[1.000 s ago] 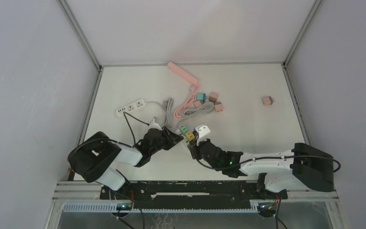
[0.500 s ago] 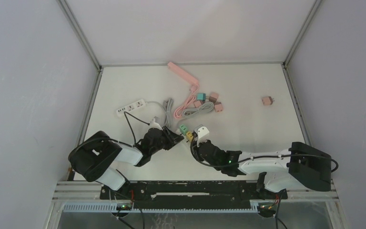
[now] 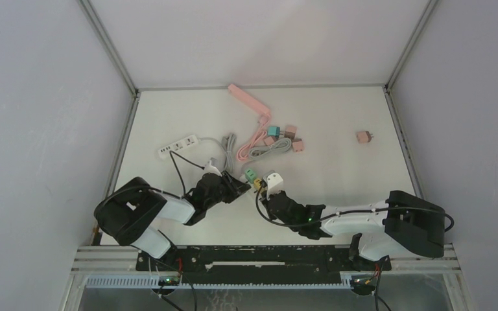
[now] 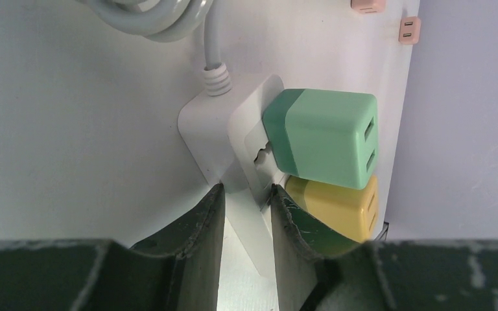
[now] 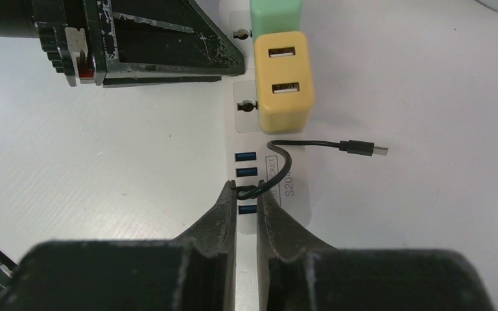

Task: Insert the plug
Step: Press the plug into the socket.

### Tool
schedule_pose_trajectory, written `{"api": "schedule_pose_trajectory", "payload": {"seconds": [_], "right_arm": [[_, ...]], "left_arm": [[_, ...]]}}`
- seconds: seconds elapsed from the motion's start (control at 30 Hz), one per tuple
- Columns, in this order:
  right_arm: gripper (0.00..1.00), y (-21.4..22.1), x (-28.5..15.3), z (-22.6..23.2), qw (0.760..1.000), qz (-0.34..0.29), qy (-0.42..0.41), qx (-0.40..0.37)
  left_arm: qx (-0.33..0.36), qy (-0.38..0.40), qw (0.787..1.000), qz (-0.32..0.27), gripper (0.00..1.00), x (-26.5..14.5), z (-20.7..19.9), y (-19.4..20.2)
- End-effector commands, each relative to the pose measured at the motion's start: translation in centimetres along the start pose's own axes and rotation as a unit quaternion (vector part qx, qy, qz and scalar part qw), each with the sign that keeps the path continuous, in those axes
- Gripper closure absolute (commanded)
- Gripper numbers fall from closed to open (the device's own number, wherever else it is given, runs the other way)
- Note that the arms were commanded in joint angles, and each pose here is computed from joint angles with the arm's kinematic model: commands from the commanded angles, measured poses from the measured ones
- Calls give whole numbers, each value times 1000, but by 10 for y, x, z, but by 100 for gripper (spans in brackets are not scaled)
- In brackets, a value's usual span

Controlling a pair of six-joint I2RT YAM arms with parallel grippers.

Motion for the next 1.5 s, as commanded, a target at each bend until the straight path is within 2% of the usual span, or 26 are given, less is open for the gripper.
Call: {"api": "schedule_pose_trajectory", "payload": {"seconds": [0.0, 0.2, 0.47, 0.93, 1.17, 1.47], "right_arm": [[89, -8, 5, 5, 1000, -4, 1, 6], [100, -2, 5, 6, 1000, 9, 11, -15], [100, 16, -1, 5, 998, 33, 38, -47], [100, 27, -5, -2, 997, 43, 50, -38], [100, 36, -1, 1, 996, 67, 28, -54], [100, 50, -5, -10, 992, 102, 58, -44]], "left_arm": [[-2, 28, 1000, -8, 64, 8, -18, -9], [-2, 29, 1000, -6, 64, 9, -18, -9], [-3, 30, 1000, -7, 64, 8, -18, -9], [-3, 30, 1000, -8, 64, 6, -18, -9], [-4, 31, 999, -8, 64, 6, -18, -9], [-4, 30, 1000, -6, 64, 7, -18, -9]]}}
Point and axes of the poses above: each gripper's point midway between its finger pads, its own x axis out along the fingers, its own z axis along the line the jaws close on, y = z × x, the point moved 9 cm from there along -x, back along the fingers, and after that the axes turned 8 degrees about x, right-handed, at the moved point
